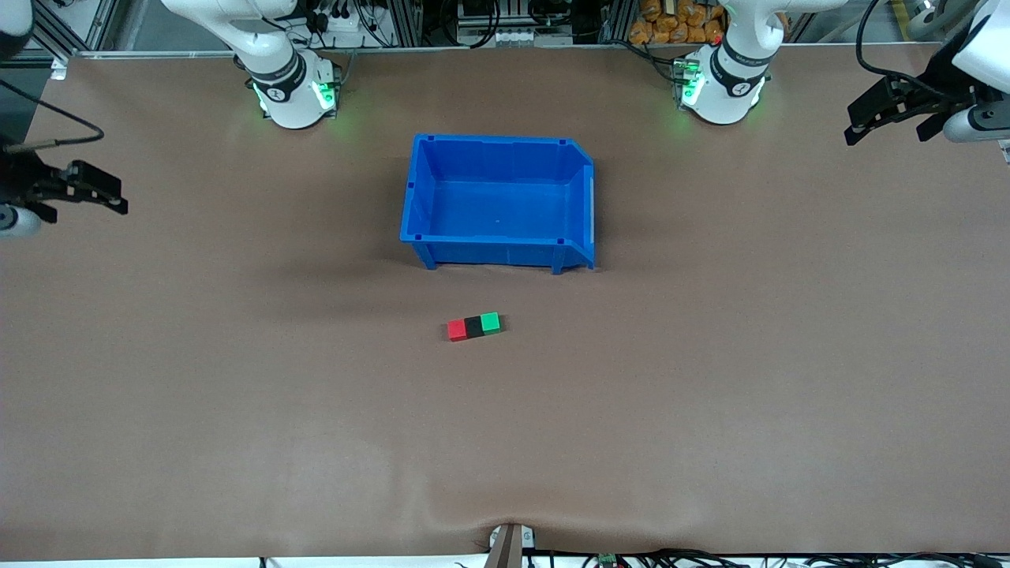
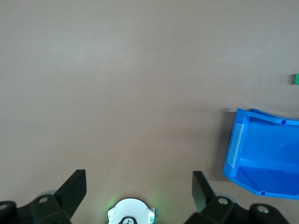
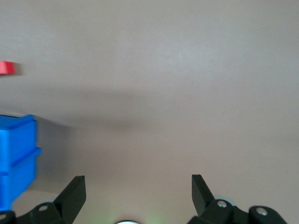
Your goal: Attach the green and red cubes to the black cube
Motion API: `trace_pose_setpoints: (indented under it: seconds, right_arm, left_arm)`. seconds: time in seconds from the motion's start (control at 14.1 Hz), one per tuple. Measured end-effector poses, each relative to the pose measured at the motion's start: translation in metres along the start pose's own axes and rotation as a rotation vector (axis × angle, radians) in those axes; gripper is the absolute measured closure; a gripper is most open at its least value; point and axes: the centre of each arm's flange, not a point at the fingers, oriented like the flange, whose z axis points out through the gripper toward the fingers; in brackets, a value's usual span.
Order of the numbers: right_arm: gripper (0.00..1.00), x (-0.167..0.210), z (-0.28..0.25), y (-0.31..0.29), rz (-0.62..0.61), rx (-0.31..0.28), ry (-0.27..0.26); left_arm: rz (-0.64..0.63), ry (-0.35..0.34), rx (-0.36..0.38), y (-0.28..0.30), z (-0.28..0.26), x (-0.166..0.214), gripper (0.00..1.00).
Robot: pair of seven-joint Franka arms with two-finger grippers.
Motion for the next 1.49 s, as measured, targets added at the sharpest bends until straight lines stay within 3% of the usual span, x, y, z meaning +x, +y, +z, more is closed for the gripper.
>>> trace_pose_setpoints:
  seconds: [0.14, 0.57, 0.92, 1.49]
  right_arm:
    - [0.00, -0.010, -0.002, 0.005, 0.059, 0.043, -0.016]
    - [0.00, -0.016, -0.007, 0.024, 0.105, 0.058, -0.013]
    - [0.00, -0.010, -0.014, 0.016, 0.082, -0.001, 0.049]
    - [0.00, -0.010, -0.015, 0.019, 0.076, -0.008, 0.050]
  left_arm:
    - [0.007, -0.004, 0.002, -0.002, 0.001, 0.000, 0.00]
    - [0.003, -0.004, 0.003, -0.006, 0.000, 0.000, 0.00]
    - [0.003, 0.015, 0.001, -0.006, -0.008, 0.000, 0.00]
    - [0.003, 0.002, 0.003, -0.006, -0.007, 0.000, 0.00]
